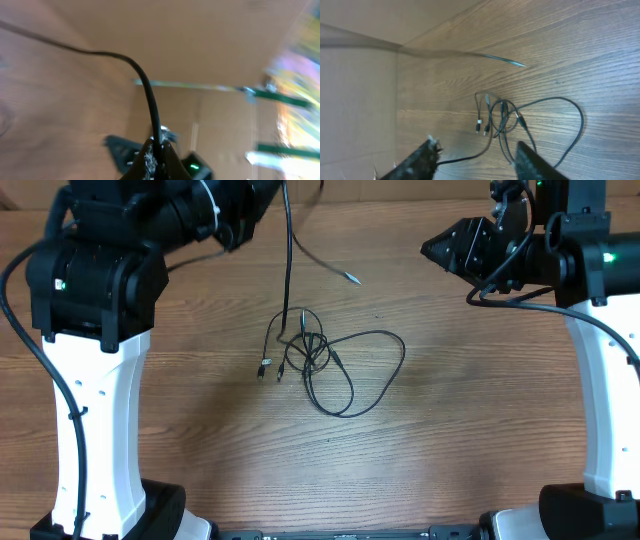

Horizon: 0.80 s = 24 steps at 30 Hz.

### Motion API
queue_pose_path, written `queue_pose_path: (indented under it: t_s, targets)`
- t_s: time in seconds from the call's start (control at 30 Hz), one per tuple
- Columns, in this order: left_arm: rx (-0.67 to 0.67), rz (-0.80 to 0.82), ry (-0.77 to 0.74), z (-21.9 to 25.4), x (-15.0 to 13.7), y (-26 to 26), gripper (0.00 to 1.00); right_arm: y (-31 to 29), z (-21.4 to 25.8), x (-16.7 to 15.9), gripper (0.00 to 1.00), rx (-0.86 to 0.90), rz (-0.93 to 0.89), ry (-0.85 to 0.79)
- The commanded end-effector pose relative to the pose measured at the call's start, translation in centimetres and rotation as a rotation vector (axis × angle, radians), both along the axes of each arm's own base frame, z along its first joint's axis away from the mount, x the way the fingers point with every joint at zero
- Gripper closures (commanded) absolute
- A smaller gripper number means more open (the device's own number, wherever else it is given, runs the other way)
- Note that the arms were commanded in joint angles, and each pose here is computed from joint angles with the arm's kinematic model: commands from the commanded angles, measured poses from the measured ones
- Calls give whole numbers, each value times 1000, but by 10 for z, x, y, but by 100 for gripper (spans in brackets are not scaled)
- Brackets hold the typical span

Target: Untangle cables

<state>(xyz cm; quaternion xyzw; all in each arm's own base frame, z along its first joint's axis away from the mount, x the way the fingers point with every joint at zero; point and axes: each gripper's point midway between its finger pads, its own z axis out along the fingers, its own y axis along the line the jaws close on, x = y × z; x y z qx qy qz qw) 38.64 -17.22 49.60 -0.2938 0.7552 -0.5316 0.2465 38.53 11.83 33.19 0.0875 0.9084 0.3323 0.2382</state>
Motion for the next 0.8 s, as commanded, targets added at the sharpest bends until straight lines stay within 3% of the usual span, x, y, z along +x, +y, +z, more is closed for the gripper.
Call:
queue_pose_path:
  t_s: [0.0,0.1,0.23,0.37,0.5,0.77]
  targets:
    - [-28,-8,11,4,-4,-4,96,-1,0,1,48,-11,-1,-6]
    - [-153,-159,-153,55,-13,-25,96,-2,-2,-2,47,-11,-1,7]
    - [-205,-205,-377,105,-17,-29,96,-2,-5,-5,47,-14,-1,29]
    - [-283,-175,-377,120,-16,-26,96,-2,-5,-6,47,-15,0,30]
    - [-195,-71,-468,121,0,-13,96,-2,-5,-6,47,-26,17,18]
    - [-59,320,-424,89,63,37,96,-2,-7,-8,47,-27,17,29]
